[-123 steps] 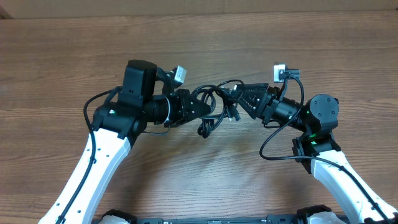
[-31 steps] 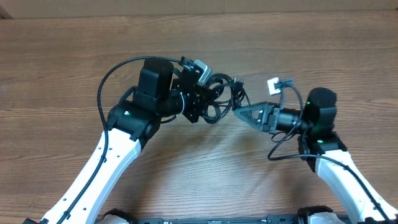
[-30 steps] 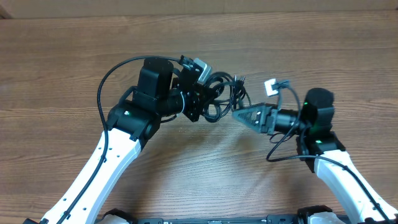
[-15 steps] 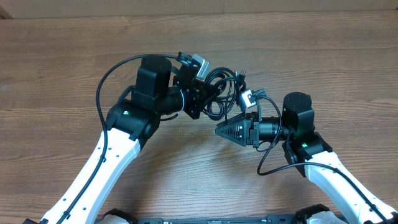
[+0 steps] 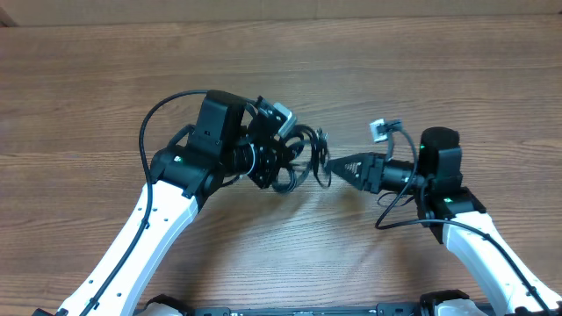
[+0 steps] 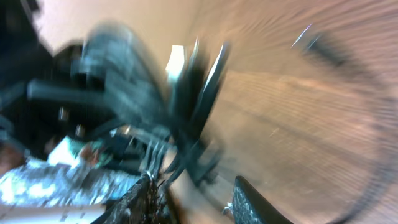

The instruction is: Untangle cables

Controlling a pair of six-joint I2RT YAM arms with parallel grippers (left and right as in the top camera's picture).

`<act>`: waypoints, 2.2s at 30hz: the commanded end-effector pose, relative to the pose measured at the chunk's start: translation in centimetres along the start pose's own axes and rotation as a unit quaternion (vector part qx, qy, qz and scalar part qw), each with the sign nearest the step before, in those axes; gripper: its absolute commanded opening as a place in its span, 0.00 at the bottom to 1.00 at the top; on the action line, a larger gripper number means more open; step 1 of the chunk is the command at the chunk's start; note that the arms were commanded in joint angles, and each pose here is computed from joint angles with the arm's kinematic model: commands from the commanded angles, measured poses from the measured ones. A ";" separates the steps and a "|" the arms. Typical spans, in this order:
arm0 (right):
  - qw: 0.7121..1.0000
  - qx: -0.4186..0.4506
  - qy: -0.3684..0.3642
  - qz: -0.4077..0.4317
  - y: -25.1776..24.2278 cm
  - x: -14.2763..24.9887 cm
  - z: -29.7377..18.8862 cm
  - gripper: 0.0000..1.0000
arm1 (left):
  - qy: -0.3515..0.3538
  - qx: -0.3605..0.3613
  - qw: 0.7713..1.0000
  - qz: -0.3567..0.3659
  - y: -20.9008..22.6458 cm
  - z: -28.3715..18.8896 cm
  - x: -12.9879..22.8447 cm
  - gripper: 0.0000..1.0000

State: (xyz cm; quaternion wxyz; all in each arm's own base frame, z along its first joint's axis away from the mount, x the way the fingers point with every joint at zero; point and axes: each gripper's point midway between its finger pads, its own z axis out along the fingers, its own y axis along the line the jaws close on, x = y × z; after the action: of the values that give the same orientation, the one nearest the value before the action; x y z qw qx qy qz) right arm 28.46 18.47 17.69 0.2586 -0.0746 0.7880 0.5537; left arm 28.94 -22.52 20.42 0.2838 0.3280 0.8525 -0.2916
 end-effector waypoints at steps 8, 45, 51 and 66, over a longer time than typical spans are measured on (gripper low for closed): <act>0.998 -0.016 -0.035 -0.050 0.5 -2.4 -1.6 0.39 | 0.015 0.082 0.982 0.172 -3.1 -1.0 1.7 0.04; 0.950 -0.222 0.070 -0.208 9.1 1.5 -1.9 0.40 | -0.027 0.143 0.958 0.248 -5.9 -1.1 0.7 0.04; 0.942 -0.237 0.079 -0.222 9.6 1.9 -2.3 0.43 | -0.010 0.128 0.962 0.241 -5.3 -1.0 1.3 0.04; 0.957 -0.210 0.054 -0.191 8.0 0.1 -4.0 0.43 | 0.000 0.128 0.964 0.231 -5.2 -1.0 1.7 0.05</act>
State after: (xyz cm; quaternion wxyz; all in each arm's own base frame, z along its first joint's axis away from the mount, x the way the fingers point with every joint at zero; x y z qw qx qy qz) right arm 24.49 17.66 24.83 0.3066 -0.2910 0.6465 0.6351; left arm 23.71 -24.18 20.77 0.2886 0.5503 0.7148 -0.3209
